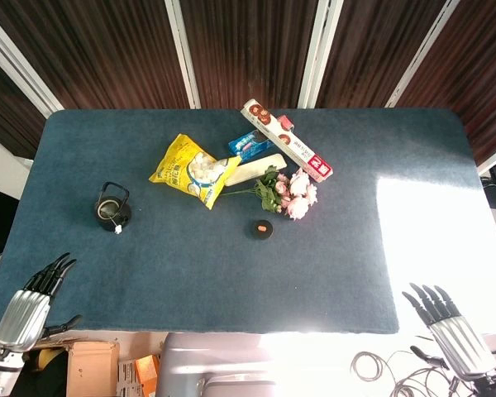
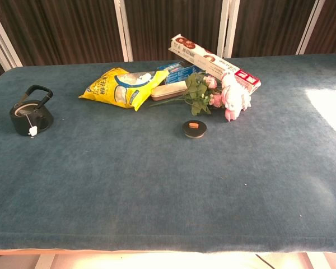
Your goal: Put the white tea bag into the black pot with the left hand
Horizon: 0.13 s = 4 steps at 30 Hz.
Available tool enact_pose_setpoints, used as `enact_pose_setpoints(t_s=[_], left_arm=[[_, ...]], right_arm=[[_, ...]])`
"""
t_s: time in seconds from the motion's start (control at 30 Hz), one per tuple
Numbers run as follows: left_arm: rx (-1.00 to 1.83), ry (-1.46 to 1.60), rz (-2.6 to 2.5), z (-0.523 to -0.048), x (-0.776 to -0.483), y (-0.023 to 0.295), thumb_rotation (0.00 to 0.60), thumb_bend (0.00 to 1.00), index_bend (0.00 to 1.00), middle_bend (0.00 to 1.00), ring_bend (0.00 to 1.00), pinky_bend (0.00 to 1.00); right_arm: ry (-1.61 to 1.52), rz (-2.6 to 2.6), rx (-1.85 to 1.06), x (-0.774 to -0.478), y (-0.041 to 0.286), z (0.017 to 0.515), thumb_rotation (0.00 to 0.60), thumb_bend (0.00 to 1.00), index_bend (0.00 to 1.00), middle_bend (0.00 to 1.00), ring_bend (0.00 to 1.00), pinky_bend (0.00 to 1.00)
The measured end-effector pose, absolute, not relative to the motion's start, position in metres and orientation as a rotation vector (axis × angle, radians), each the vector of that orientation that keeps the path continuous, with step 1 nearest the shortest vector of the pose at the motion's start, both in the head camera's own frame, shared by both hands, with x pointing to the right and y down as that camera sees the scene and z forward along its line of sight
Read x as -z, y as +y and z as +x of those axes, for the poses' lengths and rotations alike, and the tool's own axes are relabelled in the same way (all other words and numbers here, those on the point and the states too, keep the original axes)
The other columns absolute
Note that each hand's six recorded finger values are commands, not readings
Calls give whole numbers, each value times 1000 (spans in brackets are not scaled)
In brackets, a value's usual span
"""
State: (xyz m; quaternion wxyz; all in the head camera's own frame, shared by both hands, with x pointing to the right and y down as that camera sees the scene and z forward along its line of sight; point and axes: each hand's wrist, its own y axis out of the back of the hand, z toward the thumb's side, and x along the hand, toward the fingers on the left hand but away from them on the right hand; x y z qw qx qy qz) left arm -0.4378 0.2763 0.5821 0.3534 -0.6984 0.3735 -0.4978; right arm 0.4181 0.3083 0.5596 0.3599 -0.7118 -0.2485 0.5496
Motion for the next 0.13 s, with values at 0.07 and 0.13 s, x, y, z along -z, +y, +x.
enact_pose_setpoints(t_s=[0.07, 0.13], left_arm=[[1300, 963, -1814, -437, -587, 288, 600, 2, 36, 0, 0, 113], [1313, 957, -1821, -437, -590, 292, 600, 0, 36, 0, 0, 113]], right_arm=[[-634, -1834, -1419, -560, 310, 420, 600, 113, 0, 0, 0, 0], [-628, -1831, -1418, -560, 310, 421, 600, 113, 0, 0, 0, 0]])
